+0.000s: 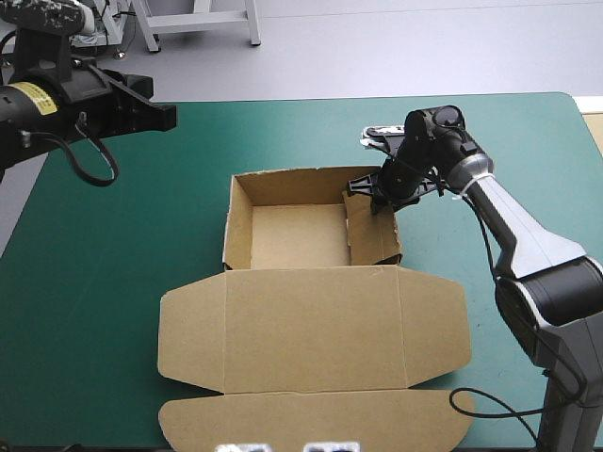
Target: Fold the box
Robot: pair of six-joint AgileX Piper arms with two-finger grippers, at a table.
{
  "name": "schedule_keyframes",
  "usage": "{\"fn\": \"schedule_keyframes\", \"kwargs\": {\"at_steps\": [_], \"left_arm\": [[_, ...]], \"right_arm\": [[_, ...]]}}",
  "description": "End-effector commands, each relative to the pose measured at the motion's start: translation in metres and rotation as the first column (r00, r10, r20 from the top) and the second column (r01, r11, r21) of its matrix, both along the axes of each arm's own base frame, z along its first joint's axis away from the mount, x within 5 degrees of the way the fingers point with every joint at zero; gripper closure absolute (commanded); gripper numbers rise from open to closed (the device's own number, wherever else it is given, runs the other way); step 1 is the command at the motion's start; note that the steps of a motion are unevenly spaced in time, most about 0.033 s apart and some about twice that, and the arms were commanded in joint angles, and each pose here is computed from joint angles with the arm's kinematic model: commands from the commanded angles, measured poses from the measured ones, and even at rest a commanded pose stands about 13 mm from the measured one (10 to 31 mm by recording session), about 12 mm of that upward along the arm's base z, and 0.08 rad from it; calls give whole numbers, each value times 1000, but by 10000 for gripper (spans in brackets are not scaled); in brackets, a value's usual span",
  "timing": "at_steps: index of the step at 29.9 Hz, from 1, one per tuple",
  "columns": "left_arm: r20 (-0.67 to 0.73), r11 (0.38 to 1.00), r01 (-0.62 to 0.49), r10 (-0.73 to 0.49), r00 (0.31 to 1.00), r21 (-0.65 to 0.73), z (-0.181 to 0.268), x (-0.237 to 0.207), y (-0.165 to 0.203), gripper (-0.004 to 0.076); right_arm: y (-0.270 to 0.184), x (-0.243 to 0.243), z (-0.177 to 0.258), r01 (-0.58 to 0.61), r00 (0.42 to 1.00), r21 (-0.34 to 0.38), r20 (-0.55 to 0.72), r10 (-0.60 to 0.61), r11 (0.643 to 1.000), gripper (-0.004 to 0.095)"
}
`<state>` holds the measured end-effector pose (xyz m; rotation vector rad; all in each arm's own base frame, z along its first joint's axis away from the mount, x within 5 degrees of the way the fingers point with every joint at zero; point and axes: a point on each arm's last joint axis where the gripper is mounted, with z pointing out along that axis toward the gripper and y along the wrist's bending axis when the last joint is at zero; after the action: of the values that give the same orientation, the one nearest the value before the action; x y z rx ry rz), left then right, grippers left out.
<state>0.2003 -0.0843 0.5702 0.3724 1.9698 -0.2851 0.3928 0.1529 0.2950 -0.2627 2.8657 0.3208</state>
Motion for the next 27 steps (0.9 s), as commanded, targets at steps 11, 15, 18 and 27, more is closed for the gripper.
{"fn": "schedule_keyframes", "kwargs": {"at_steps": [11,15,18,27], "left_arm": [[-169,991,-51,72,983,124,-67,-62,33,733],[-213,985,-75,108,971,154,-99,-88,46,733],[-255,984,-77,117,960,160,-127,-107,54,733],[-337,984,-73,126,933,163,-211,-158,74,733]], "right_arm": [[-63,3,39,104,987,-66,126,-96,992,925],[-138,-2,65,253,952,-88,201,-232,963,925],[-195,-12,77,383,907,-142,247,-342,913,924],[-299,-39,79,549,834,-328,281,-475,769,855]]}}
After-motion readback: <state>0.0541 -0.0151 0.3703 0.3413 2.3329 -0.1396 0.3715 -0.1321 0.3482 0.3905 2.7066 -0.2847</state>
